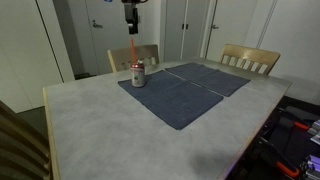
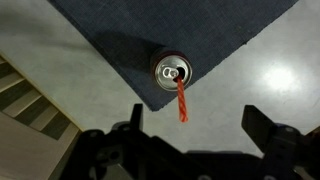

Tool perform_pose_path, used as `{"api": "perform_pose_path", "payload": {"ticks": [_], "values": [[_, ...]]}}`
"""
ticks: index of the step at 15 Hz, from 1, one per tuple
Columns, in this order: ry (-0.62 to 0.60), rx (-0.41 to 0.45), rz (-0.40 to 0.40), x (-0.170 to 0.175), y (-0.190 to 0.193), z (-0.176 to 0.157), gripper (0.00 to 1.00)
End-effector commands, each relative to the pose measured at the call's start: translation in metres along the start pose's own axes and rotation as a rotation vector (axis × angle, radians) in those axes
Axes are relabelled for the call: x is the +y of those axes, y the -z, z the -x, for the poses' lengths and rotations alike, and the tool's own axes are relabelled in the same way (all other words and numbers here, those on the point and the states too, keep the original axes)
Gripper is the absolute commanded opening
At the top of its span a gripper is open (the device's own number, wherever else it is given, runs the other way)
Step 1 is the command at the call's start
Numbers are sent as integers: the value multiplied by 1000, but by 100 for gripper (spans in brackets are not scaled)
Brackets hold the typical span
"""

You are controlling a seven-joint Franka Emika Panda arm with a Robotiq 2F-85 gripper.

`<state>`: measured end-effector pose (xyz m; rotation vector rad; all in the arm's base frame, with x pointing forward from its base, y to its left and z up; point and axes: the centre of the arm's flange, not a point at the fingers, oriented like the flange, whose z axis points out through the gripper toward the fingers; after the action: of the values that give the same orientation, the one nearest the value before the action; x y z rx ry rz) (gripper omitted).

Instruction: Remove the straw from the can and put it on the table

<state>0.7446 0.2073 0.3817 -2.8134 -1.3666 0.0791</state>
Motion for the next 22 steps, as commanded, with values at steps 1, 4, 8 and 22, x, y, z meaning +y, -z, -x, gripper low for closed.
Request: {"api": "perform_pose_path", "payload": {"ticks": [1,4,8,22], "values": [[-9,45,8,-1,-10,14,100],[-12,51,-7,5,-18,13,100],[-10,38,-55,4,-32,11,100],[-7,87,-68,5,-59,2,100]]}}
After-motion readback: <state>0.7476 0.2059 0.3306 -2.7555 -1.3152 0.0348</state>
